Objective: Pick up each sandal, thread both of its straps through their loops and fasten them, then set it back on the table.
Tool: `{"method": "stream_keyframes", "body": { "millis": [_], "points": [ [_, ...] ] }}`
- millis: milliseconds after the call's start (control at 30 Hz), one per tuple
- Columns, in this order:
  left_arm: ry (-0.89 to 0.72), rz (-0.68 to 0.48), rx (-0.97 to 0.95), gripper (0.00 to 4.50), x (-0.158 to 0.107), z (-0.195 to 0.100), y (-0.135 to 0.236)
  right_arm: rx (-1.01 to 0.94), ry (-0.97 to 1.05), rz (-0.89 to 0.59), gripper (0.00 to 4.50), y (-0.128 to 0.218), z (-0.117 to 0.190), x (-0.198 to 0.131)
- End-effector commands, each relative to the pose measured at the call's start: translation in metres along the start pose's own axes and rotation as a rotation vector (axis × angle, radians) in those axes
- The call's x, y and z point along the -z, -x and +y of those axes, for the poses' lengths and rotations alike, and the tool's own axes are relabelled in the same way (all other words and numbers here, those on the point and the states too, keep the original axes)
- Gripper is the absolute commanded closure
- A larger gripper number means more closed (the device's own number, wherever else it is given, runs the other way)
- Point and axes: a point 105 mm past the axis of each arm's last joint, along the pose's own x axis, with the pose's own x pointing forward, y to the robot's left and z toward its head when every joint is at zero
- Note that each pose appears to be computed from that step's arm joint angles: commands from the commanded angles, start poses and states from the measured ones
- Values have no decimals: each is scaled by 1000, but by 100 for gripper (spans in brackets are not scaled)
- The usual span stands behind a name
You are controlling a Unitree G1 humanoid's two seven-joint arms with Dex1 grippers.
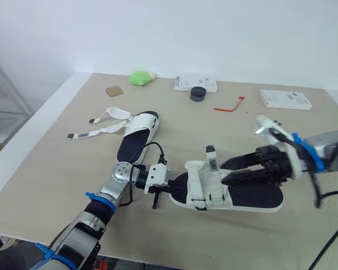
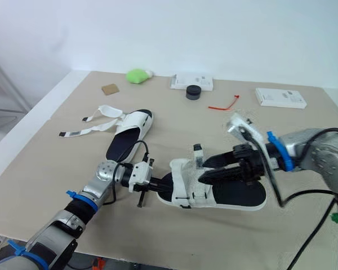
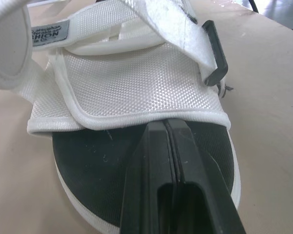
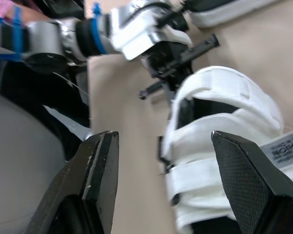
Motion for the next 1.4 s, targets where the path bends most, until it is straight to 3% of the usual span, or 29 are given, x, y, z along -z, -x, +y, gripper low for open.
{"method": "stream_keyframes", "body": {
  "millis": [33, 100, 200, 367, 633, 900, 1133, 1300, 1333, 1367, 1400],
  "points": [
    [294, 251, 95, 450, 78, -56, 12, -50, 110, 86, 122, -7, 30, 13],
    [295, 252, 94, 450, 78, -57, 12, -4, 127, 140, 122, -18, 29, 32],
    [296, 254, 94, 450, 79, -57, 13, 192, 150, 136, 122, -38, 4, 53],
    [292, 256, 100, 450, 80, -58, 13, 398, 163, 19, 122, -53, -20, 49],
    [286, 256, 121, 450, 78, -57, 12, 425, 102, -16, 122, -65, -4, 56],
    [273, 255, 147, 450, 74, -54, 9, 511, 59, -18, 122, -67, -18, 58],
    [268, 254, 154, 450, 71, -51, 9, 385, -28, -40, 122, -79, -9, 60],
    [267, 255, 151, 450, 70, -50, 11, 370, -75, -26, 265, -83, -14, 64],
    [266, 255, 150, 450, 70, -50, 11, 370, -85, -24, 332, -84, -16, 64],
    [266, 255, 150, 450, 70, -50, 12, 370, -92, -21, 336, -86, -18, 65],
    [266, 255, 150, 450, 70, -50, 12, 380, -96, -17, 397, -87, -21, 65]
  ]
}}
